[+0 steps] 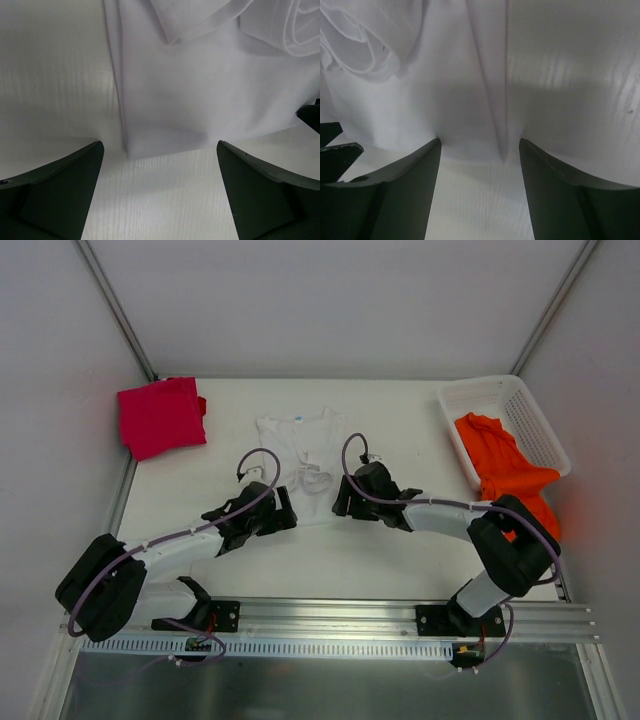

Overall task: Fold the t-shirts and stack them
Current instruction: Fold the tshirt

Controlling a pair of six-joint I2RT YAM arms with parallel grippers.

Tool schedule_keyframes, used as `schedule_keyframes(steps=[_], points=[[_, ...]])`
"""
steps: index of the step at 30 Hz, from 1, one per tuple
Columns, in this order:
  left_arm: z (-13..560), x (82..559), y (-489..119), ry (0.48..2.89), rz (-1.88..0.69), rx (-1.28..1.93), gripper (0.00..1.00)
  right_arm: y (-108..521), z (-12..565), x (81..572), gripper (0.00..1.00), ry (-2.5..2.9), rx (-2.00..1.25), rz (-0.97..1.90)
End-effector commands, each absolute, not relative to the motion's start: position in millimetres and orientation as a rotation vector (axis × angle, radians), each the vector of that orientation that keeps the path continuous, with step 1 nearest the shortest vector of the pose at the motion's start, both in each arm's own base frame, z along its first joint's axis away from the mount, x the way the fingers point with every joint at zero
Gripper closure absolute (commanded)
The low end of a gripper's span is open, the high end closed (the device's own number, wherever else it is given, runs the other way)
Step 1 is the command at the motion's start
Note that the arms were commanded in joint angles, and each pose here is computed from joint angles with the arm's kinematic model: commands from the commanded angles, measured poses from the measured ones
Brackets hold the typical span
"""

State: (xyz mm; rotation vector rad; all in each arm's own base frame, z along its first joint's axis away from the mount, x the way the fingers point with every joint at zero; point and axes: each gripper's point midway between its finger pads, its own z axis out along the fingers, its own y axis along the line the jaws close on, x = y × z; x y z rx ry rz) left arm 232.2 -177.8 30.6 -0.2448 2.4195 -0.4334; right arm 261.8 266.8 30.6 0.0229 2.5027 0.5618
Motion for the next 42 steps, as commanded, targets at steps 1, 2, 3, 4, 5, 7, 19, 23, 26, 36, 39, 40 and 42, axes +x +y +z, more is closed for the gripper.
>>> schedule_keyframes(steps=[1, 2, 3, 4, 5, 7, 19, 23, 26, 36, 39, 40, 42], points=[[29.4, 238.0, -184.0, 2.429, -0.422, -0.241, 0.01, 285.8, 21.0, 260.6, 0.33, 2.526, 0.027, 0.751], [27.4, 238.5, -184.4, 2.435, -0.415, -0.238, 0.01, 285.1, 18.4, 260.6, 0.33, 2.536, 0.037, 0.766], [28.8, 240.6, -186.0, 2.432, -0.418, -0.237, 0.01, 284.5, 14.1, 260.1, 0.33, 2.548, 0.043, 0.769], [28.0, 240.6, -186.9, 2.434, -0.417, -0.23, 0.01, 284.5, 13.1, 260.2, 0.34, 2.548, 0.041, 0.772], [27.8, 242.0, -187.0, 2.433, -0.415, -0.233, 0.01, 282.3, 11.3, 260.4, 0.33, 2.551, 0.047, 0.767], [26.0, 243.2, -188.1, 2.437, -0.412, -0.234, 0.01, 278.6, 8.6, 260.2, 0.34, 2.551, 0.05, 0.759], [17.8, 238.8, -189.4, 2.454, -0.43, -0.237, 0.52, 245.4, -10.9, 235.9, 0.76, 2.582, 0.132, 0.696], [14.8, 235.1, -189.3, 2.467, -0.437, -0.235, 0.7, 240.5, -18.1, 229.3, 0.99, 2.602, 0.151, 0.69], [15.5, 234.0, -189.0, 2.466, -0.442, -0.231, 0.83, 239.2, -18.5, 225.4, 1.0, 2.602, 0.152, 0.695], [31.3, 213.2, -198.0, 2.493, -0.554, -0.169, 1.0, 224.0, 8.8, 202.3, 1.0, 2.614, 0.195, 0.679], [41.2, 197.0, -200.7, 2.513, -0.606, -0.137, 1.0, 213.2, 28.2, 193.4, 1.0, 2.603, 0.214, 0.606], [43.6, 193.1, -202.2, 2.522, -0.623, -0.135, 1.0, 204.8, 28.6, 184.9, 1.0, 2.631, 0.216, 0.554], [54.1, 186.3, -206.3, 2.52, -0.674, -0.117, 1.0, 204.9, 49.4, 184.2, 0.99, 2.589, 0.215, 0.556]])
